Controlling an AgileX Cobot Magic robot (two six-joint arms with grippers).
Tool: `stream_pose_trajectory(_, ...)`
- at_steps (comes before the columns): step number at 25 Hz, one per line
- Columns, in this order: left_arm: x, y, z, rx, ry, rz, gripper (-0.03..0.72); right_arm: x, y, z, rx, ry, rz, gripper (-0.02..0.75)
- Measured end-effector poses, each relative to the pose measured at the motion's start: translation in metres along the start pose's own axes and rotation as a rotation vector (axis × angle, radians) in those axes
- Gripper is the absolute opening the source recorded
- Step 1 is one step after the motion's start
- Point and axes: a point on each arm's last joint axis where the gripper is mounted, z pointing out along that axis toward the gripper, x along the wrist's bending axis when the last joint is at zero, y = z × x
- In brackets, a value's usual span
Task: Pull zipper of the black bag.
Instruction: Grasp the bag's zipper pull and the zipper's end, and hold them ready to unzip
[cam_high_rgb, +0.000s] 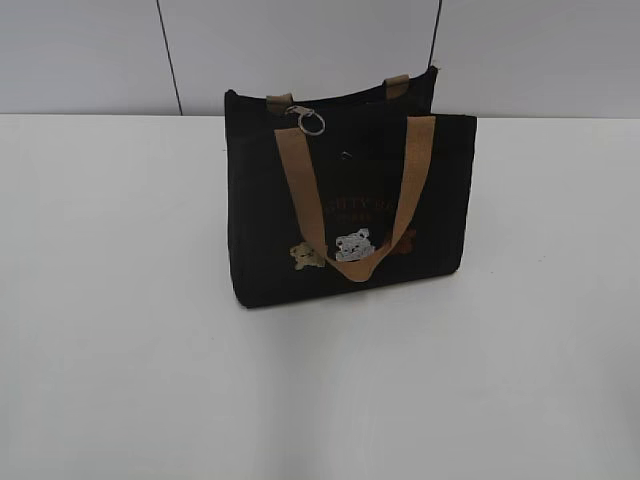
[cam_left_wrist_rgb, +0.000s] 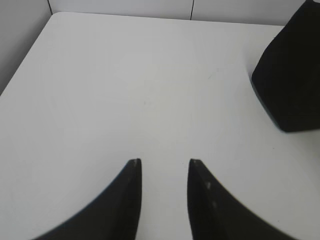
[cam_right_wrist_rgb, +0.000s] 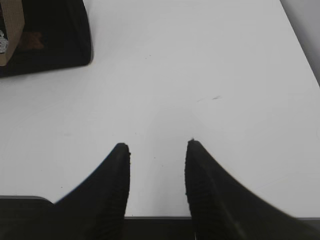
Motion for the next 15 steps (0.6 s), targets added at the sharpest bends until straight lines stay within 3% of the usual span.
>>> stream_pose_trajectory(15,0.0,0.0,0.0,0.0,0.0,0.0,0.237,0.0001,0.0,0.0,0.0,0.001,0.0,0.285)
